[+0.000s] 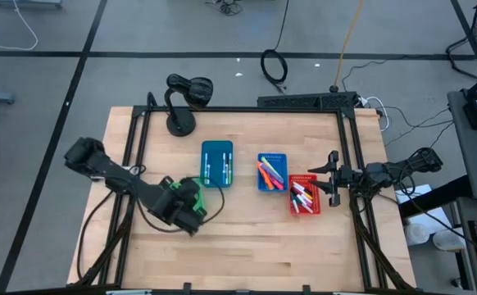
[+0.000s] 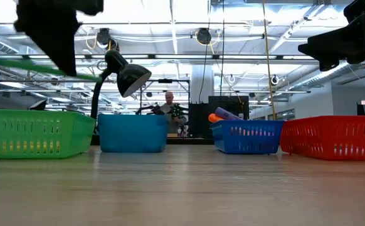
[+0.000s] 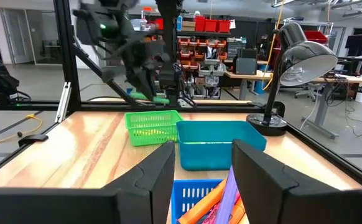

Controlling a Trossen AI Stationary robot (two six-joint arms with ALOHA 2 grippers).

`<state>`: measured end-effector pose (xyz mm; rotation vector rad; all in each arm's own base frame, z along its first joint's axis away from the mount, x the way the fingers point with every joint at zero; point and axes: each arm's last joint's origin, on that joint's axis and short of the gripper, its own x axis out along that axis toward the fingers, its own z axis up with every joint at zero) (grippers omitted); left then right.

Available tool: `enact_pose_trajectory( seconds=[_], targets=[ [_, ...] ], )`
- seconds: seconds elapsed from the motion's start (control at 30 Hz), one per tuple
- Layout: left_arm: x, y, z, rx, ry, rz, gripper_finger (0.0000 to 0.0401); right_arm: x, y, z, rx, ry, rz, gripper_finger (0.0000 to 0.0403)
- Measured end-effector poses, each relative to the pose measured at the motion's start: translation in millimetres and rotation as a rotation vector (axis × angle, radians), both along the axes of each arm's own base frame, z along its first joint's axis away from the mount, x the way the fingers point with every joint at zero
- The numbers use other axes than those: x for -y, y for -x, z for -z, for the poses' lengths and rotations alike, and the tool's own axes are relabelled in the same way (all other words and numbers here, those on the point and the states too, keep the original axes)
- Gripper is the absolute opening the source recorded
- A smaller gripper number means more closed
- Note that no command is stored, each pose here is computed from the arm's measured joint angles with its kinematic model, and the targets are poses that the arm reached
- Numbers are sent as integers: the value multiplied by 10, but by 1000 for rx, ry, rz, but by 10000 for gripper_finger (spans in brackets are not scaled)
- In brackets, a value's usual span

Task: Pick & Place Markers
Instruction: Put the green pen into the green bin

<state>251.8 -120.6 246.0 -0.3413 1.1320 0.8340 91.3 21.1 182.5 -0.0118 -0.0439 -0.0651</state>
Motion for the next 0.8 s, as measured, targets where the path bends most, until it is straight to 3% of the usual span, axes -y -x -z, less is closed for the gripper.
enact_pose_trajectory(
  seconds=[0.2, 0.37, 0.8],
  targets=[
    [-206, 150, 416, 130, 74, -129, 18, 0, 0, 0, 0, 0, 0, 146],
    [-340, 226, 720, 156, 89, -220, 18, 0, 0, 0, 0, 0, 0, 146],
    [-340, 193, 813, 177, 178, -192, 94, 0, 0, 0, 0, 0, 0, 146]
  ],
)
